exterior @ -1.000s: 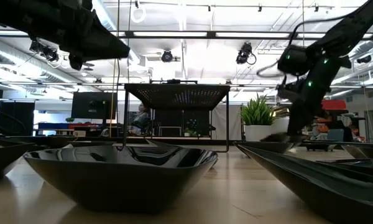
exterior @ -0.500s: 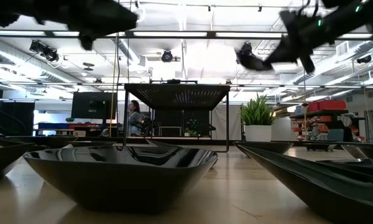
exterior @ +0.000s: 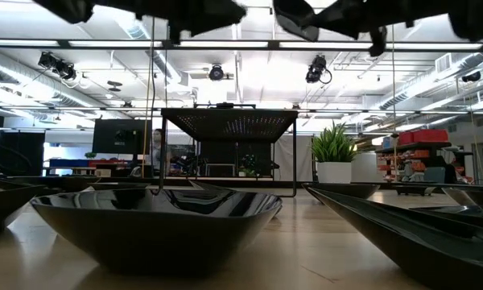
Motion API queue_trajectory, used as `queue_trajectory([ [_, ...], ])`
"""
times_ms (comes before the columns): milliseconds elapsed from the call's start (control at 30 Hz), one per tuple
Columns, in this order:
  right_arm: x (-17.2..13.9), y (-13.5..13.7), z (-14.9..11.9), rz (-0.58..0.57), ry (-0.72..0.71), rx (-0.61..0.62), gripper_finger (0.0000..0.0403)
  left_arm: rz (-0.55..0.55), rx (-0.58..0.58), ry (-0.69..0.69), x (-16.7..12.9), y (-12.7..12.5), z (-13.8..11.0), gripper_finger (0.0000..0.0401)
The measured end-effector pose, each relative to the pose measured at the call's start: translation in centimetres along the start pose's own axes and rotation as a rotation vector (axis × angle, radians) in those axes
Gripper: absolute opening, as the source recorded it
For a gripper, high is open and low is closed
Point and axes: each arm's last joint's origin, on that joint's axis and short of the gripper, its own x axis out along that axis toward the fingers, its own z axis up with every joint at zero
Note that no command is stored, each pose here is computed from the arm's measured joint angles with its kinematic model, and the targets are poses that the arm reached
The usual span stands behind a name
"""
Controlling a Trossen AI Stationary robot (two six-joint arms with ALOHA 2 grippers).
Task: Pick & Place Mini shaped plates
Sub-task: Stack the leaf shaped plate on top of the other leaf shaped plate on the shelf
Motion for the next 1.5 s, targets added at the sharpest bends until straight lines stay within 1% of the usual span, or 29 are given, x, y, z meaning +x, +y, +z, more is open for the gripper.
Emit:
queue_trajectory([
  [67,0.6,0.8,-0.8,-0.003,-0.024,-0.025,0.0000,-0.040,0.013,-0.013,0.6,-0.1,0.4,0.0140],
  [133,1.2,1.7,-1.3,-0.009,-0.044,-0.062,0.0000,-0.046,0.015,-0.016,1.2,-0.2,0.4,0.0168],
  [200,1.9,2.7,-1.6,-0.008,-0.057,-0.113,0.0000,-0.019,0.018,-0.003,1.6,-0.3,0.2,0.0192],
  [267,2.6,3.7,-1.7,-0.028,-0.060,-0.170,0.0000,0.015,0.014,-0.005,1.8,-0.4,0.3,0.0208],
  [367,3.4,4.8,-1.5,-0.074,-0.057,-0.228,0.0000,0.072,0.014,-0.002,1.8,-0.8,0.4,0.0212],
  [500,3.8,5.4,-1.6,-0.105,-0.040,-0.294,0.0000,0.155,0.014,0.010,1.4,-1.1,0.4,0.0186],
  [733,3.8,5.4,-1.8,-0.104,-0.026,-0.280,0.0000,0.354,0.006,0.029,0.9,-0.9,0.5,0.0131],
  [933,3.9,5.5,-2.1,-0.096,-0.011,-0.273,0.0000,0.372,0.007,0.031,1.0,-0.8,0.4,0.0094],
  [1100,3.9,5.5,-2.4,-0.088,0.005,-0.273,0.0004,0.374,0.012,0.032,1.0,-0.7,0.4,0.0047],
  [1167,3.9,5.5,-2.5,-0.086,0.017,-0.267,0.0014,0.378,0.016,0.034,1.0,-0.7,0.4,0.0025],
  [1233,3.9,5.6,-2.8,-0.079,0.033,-0.290,0.0027,0.381,0.018,0.034,1.0,-0.7,0.5,0.0008],
  [1300,3.6,5.8,-3.0,-0.065,0.049,-0.311,0.0046,0.401,0.026,0.040,1.0,-0.7,0.4,0.0007],
  [1400,2.9,6.3,-3.1,-0.038,0.072,-0.338,0.0080,0.455,0.074,0.059,0.7,-0.8,0.4,0.0008],
  [1500,1.6,6.9,-3.0,0.002,0.112,-0.407,0.0115,0.498,0.114,0.075,0.1,-1.0,0.7,0.0005],
])
